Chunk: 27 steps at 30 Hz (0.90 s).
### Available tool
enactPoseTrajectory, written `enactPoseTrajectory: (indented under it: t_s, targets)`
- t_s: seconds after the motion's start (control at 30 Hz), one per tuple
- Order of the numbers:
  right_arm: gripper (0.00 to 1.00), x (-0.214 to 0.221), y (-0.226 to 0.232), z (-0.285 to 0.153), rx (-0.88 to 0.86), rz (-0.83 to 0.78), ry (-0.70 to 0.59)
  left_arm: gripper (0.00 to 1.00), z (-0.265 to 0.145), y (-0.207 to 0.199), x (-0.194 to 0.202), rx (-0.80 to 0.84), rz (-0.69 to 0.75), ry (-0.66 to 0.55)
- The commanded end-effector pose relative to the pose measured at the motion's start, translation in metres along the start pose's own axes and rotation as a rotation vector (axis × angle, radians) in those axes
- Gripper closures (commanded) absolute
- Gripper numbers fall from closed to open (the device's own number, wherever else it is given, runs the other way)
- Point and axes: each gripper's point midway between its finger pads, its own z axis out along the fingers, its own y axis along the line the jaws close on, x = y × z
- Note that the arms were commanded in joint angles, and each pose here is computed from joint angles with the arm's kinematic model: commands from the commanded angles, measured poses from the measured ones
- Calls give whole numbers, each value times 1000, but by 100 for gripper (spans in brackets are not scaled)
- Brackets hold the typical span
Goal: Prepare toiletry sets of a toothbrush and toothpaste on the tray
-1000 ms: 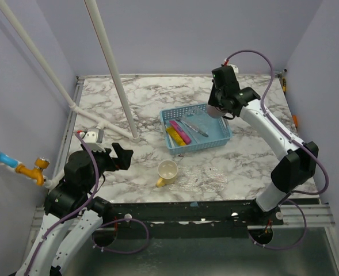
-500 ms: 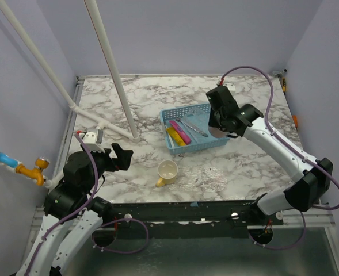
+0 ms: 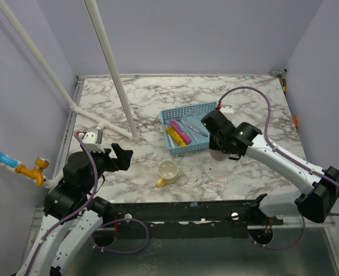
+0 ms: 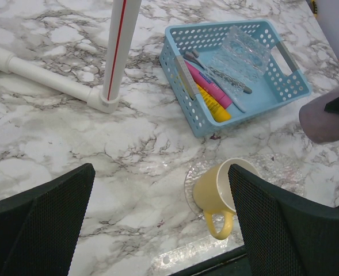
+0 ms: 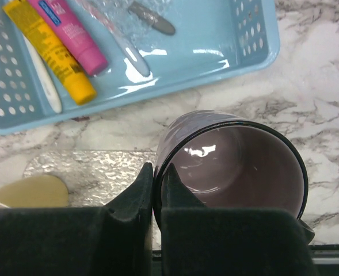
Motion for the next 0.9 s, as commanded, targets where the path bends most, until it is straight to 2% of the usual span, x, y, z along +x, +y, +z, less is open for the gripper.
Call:
enactPoseTrajectory:
  t_s: [0.0, 0.37, 0.87]
  targets:
    - [100, 15, -8, -7, 39, 42, -20, 1, -1, 1, 2, 2, 0, 5]
    - [99, 71, 2, -1, 45, 64, 36, 1, -1, 1, 2, -2, -1, 6]
    - [99, 109, 5, 7, 94, 78, 42, 1, -1, 1, 2, -3, -1, 6]
